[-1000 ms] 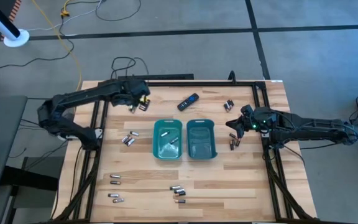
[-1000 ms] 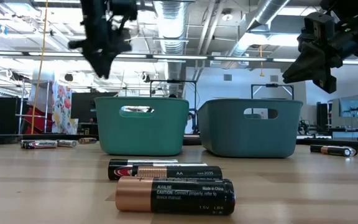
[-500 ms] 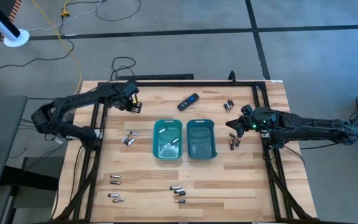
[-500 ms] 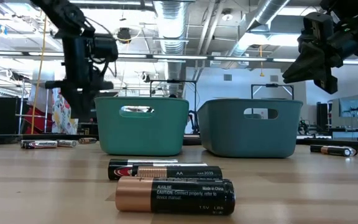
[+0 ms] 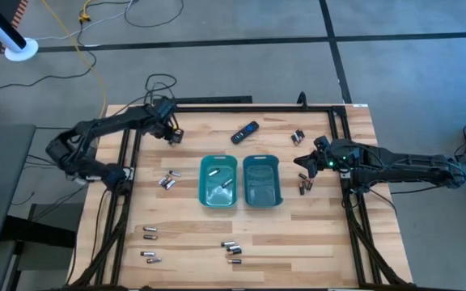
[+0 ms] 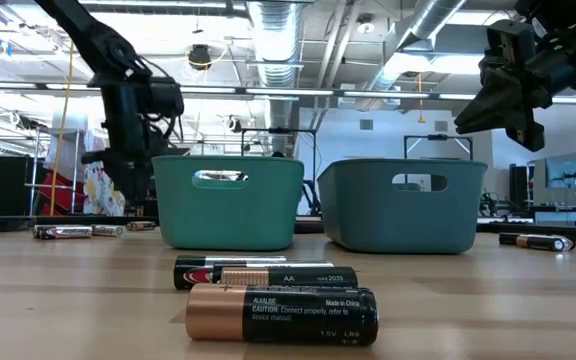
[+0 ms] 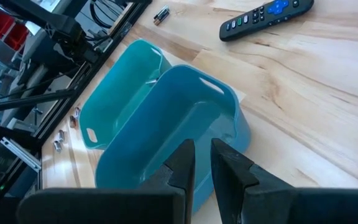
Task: Sort batteries
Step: Put the silver and black battery into the green bin
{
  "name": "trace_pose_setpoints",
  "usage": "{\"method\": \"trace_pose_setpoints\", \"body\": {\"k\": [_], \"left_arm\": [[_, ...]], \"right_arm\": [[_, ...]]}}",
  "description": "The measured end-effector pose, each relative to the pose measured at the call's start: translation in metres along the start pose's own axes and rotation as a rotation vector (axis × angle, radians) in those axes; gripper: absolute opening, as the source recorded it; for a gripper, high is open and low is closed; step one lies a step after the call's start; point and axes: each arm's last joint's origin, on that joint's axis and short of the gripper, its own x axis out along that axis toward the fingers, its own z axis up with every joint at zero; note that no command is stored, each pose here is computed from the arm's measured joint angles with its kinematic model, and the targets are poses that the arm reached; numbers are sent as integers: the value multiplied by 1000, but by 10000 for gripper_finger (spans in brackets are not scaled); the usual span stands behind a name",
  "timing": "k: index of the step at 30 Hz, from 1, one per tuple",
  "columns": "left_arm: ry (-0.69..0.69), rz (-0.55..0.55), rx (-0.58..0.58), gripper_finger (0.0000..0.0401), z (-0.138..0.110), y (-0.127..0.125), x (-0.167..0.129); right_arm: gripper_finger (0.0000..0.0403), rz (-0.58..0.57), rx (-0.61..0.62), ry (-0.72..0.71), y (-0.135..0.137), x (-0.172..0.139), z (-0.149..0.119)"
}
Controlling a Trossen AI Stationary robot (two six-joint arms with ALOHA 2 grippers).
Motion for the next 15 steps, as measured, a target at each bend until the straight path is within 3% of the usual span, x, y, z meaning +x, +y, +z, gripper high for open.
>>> {"method": "trace_pose_setpoints", "body": {"k": [6, 15], "left_arm": [[41, -10, 9, 96, 2, -2, 17], [20, -12, 20, 96, 6, -1, 19]], "right_arm": [[71, 0, 16, 0, 0, 0, 0], [71, 0, 26, 0, 0, 0, 0]]}}
